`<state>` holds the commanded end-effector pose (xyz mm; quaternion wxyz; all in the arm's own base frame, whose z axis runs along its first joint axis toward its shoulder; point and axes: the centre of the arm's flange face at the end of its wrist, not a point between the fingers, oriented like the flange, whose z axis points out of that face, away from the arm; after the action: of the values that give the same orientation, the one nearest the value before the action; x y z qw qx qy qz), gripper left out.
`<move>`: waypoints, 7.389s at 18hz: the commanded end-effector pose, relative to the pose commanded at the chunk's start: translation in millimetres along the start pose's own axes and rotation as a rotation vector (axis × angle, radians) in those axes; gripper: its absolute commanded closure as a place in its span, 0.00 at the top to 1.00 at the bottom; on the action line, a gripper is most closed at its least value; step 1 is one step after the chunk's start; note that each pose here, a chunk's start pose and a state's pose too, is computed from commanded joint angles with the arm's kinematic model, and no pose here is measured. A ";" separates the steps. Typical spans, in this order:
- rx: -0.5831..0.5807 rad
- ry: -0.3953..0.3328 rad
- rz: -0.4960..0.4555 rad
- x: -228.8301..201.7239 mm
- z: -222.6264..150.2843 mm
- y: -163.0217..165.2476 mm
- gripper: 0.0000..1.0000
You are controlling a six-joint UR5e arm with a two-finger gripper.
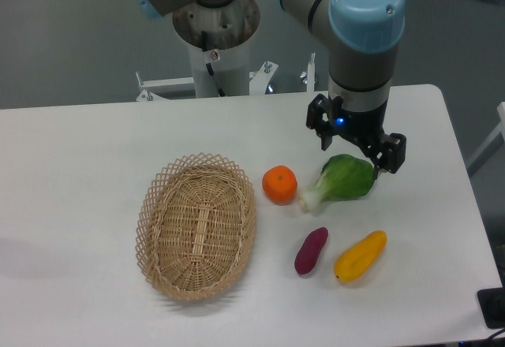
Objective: Pick up the mango from the table
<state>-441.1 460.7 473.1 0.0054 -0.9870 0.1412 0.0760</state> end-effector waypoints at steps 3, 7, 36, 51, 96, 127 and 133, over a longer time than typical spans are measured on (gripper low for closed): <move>-0.001 0.011 -0.004 0.7 5.9 3.6 1.00; 0.025 0.014 -0.018 1.9 4.1 1.3 1.00; 0.116 0.013 0.089 -33.7 155.7 0.3 1.00; 0.097 0.022 0.172 -48.6 235.1 1.3 1.00; 0.197 -0.143 -0.022 -40.6 207.8 -18.4 0.51; 0.326 -0.028 -0.046 8.6 23.0 26.7 0.52; 0.327 -0.031 -0.046 8.5 23.2 26.7 0.52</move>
<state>-443.9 433.5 449.1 0.1700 -0.9746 0.1290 0.0673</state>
